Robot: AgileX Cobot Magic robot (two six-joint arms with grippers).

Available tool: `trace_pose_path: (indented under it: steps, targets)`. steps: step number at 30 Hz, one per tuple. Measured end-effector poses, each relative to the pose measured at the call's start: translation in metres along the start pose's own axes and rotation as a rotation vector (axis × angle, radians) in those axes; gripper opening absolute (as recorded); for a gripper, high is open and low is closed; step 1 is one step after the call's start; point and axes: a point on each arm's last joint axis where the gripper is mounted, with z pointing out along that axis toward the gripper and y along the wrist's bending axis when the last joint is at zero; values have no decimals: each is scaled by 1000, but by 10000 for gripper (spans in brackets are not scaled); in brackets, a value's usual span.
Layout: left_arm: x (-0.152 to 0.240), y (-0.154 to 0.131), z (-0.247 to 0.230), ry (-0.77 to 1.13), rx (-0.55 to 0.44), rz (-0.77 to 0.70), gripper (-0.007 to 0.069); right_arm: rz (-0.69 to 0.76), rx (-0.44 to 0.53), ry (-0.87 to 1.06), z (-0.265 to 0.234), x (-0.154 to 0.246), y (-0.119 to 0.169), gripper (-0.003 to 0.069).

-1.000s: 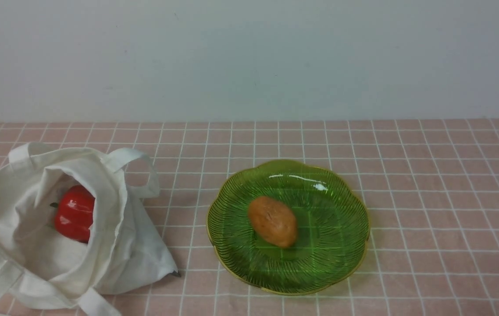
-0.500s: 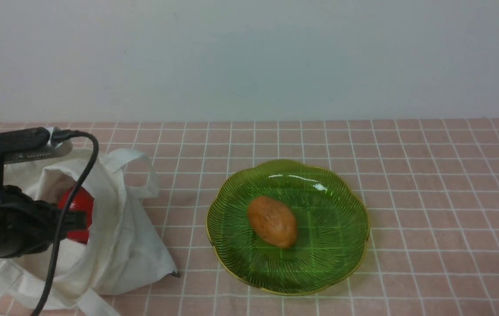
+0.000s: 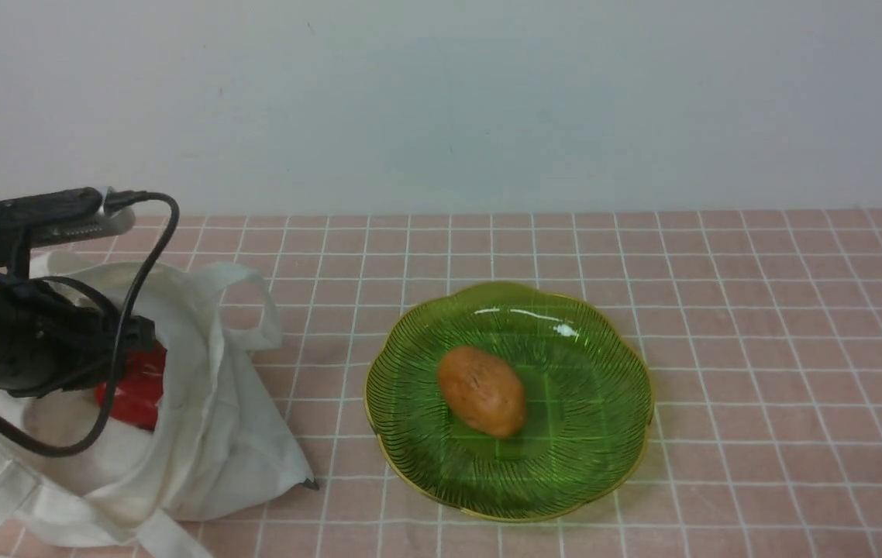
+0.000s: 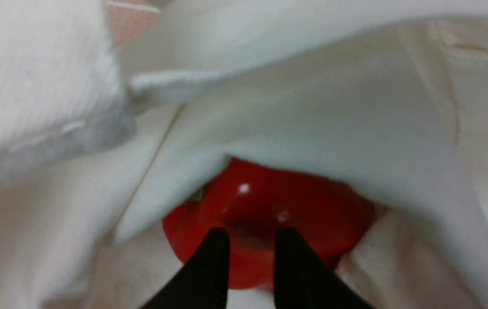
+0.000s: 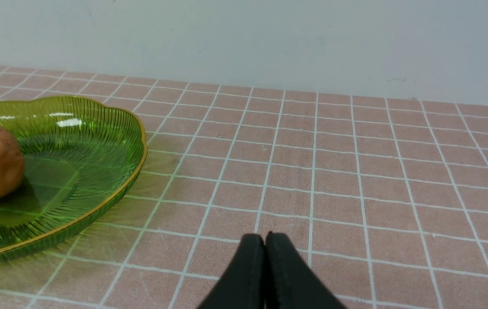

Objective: Take vegetables from bag on pink coffee tablecloth place on plate.
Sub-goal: 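Reach into the bag and grasp the red bell pepper with the left gripper, then take the red bell pepper out of the bag and place it on the plate with the left gripper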

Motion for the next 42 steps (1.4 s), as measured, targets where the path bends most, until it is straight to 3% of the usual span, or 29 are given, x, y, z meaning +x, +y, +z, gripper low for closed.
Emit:
trace_pose_path:
  steps: [3, 5, 6, 10, 13, 23, 29, 37, 42]
  targets:
    - [-3, 0, 1, -29, -1, 71, 371, 0, 0, 0, 0, 0, 0, -15]
    - [-3, 0, 1, -37, 2, 86, 426, 0, 0, 0, 0, 0, 0, -15]
    - [-5, -1, 1, -49, 8, 95, 506, 0, 0, 0, 0, 0, 0, -15]
    - [-6, -2, 3, -64, 29, 75, 635, 0, 0, 0, 0, 0, 0, -15]
    - [-7, -2, 10, -61, 36, 47, 676, 0, 0, 0, 0, 0, 0, -15]
    - [-2, 3, 38, -1, 26, 22, 639, 0, 0, 0, 0, 0, 0, -15]
    - [-4, 5, 46, 4, 21, 11, 464, 0, 0, 0, 0, 0, 0, -15]
    - [-4, 3, 38, -3, 23, 32, 468, 0, 0, 0, 0, 0, 0, -15]
    - [-7, -4, -2, -58, 36, 97, 468, 0, 0, 0, 0, 0, 0, -15]
